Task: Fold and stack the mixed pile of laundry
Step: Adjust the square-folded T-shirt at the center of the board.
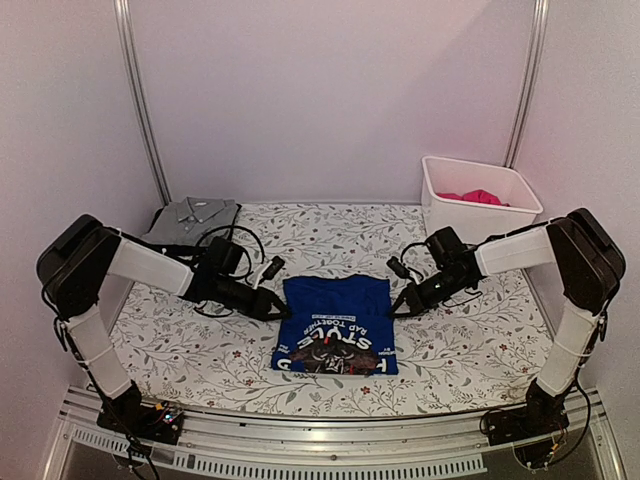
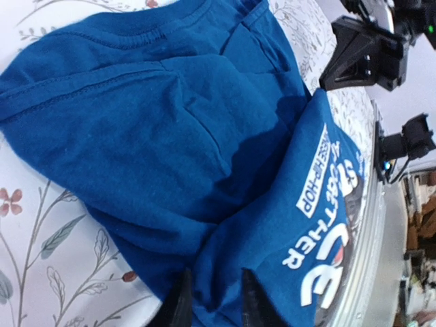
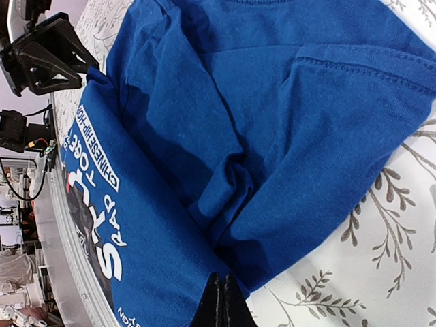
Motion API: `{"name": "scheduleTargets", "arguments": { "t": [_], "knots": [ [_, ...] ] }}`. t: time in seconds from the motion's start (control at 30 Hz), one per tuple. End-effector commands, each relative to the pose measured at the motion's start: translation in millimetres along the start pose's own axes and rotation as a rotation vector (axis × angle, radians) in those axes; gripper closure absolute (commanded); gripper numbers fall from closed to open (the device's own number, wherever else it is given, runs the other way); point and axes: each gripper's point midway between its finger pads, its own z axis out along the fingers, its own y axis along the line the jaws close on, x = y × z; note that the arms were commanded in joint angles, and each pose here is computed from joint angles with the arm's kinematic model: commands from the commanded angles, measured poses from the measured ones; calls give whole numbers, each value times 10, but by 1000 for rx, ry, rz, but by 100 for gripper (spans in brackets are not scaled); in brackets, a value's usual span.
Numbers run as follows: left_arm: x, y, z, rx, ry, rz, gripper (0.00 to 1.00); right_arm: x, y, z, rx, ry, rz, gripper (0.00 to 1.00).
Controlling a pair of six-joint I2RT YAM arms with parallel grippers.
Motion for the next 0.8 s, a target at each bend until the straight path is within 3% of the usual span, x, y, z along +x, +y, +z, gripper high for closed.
{"name": "scheduleTargets", "arguments": {
  "t": [0.0, 0.1, 0.5, 0.77],
  "knots": [
    [-96, -61, -147, -26, -40, 22, 64, -72, 85, -91, 12, -26, -29, 100],
    [-144, -101, -222, -38, -73, 77, 60, -90, 63, -55, 8, -20, -24, 100],
    [-121, -185, -326, -125, -106, 456, 60, -37, -39, 27, 26, 5, 7, 100],
    [-94, -198, -76, -146, -41, 559, 61, -19, -61, 30, 24, 9, 17, 100]
  ]
}}
